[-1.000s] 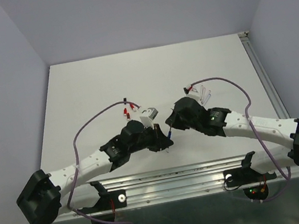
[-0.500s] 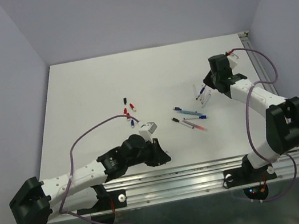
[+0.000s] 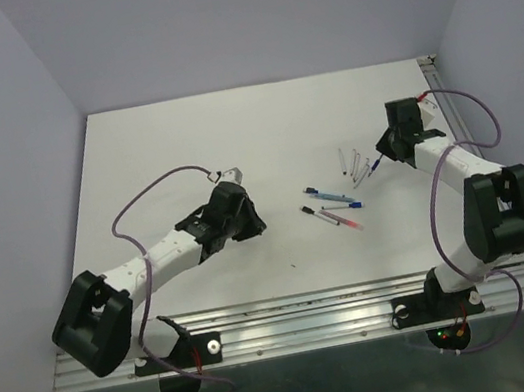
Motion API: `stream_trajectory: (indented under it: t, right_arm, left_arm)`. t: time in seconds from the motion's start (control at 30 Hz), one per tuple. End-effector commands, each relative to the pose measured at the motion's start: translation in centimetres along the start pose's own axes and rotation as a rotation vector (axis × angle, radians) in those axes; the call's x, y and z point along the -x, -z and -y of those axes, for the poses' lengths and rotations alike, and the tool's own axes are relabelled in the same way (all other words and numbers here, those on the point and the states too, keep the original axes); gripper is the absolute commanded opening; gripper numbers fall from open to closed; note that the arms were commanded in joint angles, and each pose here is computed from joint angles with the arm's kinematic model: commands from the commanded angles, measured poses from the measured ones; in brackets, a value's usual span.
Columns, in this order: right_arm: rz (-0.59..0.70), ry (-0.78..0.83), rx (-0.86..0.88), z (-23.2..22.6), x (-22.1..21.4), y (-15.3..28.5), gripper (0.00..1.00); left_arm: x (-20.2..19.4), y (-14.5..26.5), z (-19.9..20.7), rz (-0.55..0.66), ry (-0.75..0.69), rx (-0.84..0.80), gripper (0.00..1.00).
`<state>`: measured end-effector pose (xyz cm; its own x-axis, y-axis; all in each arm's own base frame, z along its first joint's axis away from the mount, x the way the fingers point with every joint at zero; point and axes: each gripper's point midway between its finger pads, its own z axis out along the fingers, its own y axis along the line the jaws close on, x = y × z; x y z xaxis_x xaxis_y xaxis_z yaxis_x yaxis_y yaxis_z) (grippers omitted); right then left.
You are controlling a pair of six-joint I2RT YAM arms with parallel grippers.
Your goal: Open the pen caps
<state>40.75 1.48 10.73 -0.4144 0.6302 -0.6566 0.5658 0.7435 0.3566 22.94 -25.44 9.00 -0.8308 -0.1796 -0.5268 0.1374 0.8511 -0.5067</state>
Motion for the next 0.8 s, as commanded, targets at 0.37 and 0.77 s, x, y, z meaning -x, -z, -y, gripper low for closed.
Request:
stream_trajectory:
  t: [0.37,0.77]
  right_arm:
    - [-0.159,0.048,-0.081,2.8,-4.8,-4.3,0.10]
    - [-0.170,0.025,-0.043,2.6,-5.0,-2.8,0.43]
  left_arm:
    - [3.6,-4.5,-6.9,-0.036,-0.021,0.333,0.28]
    - [4.0,-3.6,-6.8,-0.023,-0.022,0.333,0.62]
